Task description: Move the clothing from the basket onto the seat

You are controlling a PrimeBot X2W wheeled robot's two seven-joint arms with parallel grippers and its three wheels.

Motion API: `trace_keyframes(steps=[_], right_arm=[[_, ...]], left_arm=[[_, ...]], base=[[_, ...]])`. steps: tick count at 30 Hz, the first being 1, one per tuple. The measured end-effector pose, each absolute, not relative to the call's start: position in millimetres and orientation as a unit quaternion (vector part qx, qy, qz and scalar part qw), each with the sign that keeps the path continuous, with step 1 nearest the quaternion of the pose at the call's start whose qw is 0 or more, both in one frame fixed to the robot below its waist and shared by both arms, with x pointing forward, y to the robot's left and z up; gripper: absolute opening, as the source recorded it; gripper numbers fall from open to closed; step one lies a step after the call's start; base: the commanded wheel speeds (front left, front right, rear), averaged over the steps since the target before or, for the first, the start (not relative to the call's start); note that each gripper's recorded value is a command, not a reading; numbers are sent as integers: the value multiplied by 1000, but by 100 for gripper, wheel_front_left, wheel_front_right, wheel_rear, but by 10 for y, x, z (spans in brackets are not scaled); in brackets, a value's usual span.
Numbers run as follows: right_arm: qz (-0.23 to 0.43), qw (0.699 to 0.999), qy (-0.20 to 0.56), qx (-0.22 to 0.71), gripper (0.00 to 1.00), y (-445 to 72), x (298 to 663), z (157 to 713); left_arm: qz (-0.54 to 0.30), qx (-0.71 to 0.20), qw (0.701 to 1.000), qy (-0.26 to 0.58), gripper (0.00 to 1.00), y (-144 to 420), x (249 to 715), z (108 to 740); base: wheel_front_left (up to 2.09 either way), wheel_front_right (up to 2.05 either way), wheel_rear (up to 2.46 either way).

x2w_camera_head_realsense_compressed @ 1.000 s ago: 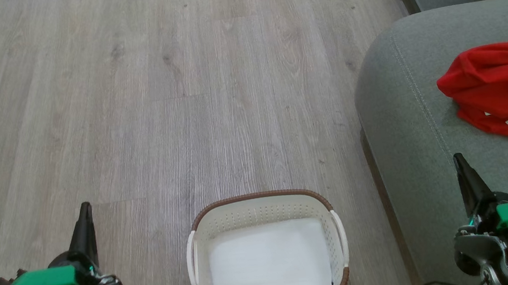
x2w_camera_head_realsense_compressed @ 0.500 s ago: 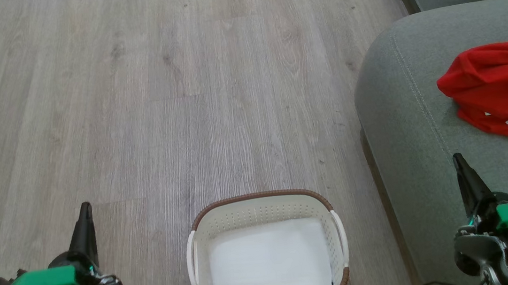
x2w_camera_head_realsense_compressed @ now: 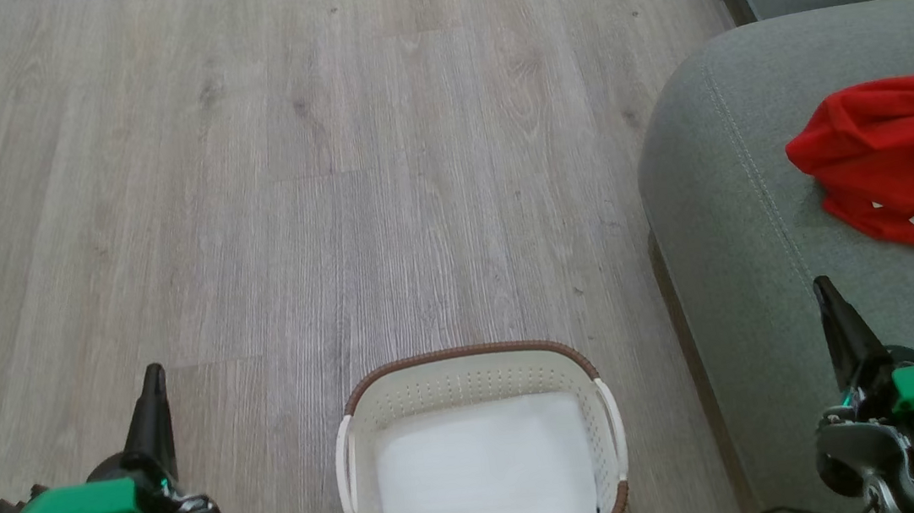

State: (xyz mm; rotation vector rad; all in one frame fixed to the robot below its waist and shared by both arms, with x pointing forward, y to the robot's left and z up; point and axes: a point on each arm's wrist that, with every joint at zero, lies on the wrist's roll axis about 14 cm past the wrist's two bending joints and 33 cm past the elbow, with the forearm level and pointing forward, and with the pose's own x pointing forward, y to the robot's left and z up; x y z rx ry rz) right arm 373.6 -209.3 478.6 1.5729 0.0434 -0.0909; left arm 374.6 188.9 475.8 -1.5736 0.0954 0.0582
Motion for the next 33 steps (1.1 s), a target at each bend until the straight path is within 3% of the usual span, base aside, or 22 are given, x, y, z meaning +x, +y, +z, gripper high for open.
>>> trace_keyframes(steps=[33], right_arm=[[-40,706,21,707,0,-2086,3735,4785]], left_arm=[[26,-708,705,43,0,1889,3746,4758]], base=[[0,0,0]])
